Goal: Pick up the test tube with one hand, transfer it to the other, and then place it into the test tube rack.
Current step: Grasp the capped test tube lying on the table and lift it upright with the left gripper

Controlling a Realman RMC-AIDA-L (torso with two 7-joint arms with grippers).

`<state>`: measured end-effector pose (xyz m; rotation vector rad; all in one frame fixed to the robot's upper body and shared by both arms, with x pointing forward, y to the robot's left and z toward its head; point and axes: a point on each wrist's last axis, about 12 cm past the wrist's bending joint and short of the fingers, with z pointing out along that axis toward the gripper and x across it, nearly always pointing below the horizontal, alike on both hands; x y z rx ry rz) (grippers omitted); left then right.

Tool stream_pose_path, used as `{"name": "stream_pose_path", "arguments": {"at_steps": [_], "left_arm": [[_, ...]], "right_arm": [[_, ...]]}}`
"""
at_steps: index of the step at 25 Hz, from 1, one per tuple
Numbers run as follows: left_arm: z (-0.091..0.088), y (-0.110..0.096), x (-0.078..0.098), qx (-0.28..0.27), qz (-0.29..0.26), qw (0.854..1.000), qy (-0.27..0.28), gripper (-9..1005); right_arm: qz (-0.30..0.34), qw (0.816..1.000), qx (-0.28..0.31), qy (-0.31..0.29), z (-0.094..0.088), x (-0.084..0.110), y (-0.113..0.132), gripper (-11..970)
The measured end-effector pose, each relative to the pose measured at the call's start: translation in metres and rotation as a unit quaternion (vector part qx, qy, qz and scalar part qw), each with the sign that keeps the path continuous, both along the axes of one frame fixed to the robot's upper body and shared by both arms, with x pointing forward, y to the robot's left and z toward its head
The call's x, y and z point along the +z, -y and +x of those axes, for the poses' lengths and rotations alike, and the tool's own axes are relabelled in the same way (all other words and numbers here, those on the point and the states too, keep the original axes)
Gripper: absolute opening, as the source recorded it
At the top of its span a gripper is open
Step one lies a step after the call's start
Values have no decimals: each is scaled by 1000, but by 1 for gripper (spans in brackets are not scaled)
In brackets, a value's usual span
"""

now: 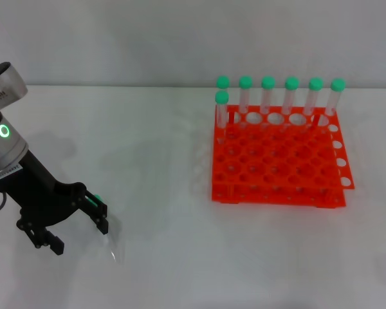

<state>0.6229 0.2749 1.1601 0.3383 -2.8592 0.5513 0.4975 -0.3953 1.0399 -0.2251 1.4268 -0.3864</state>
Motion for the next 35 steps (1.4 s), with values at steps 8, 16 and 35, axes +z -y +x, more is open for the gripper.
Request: {"name": "stream_pose_path", "arguments": {"at_steps": [8, 16, 35], "left_arm": [[2, 12, -12, 11, -18, 1000, 17, 859], [0, 23, -23, 6, -25, 1000, 14, 852], [-2, 33, -33, 0, -26, 999, 19, 599]], "right_arm": [[-7, 1000, 0, -1, 1, 0, -1, 529], [-8, 1000, -1, -2, 0, -1, -1, 529], [-7, 1000, -3, -7, -1, -2, 0, 529]]}}
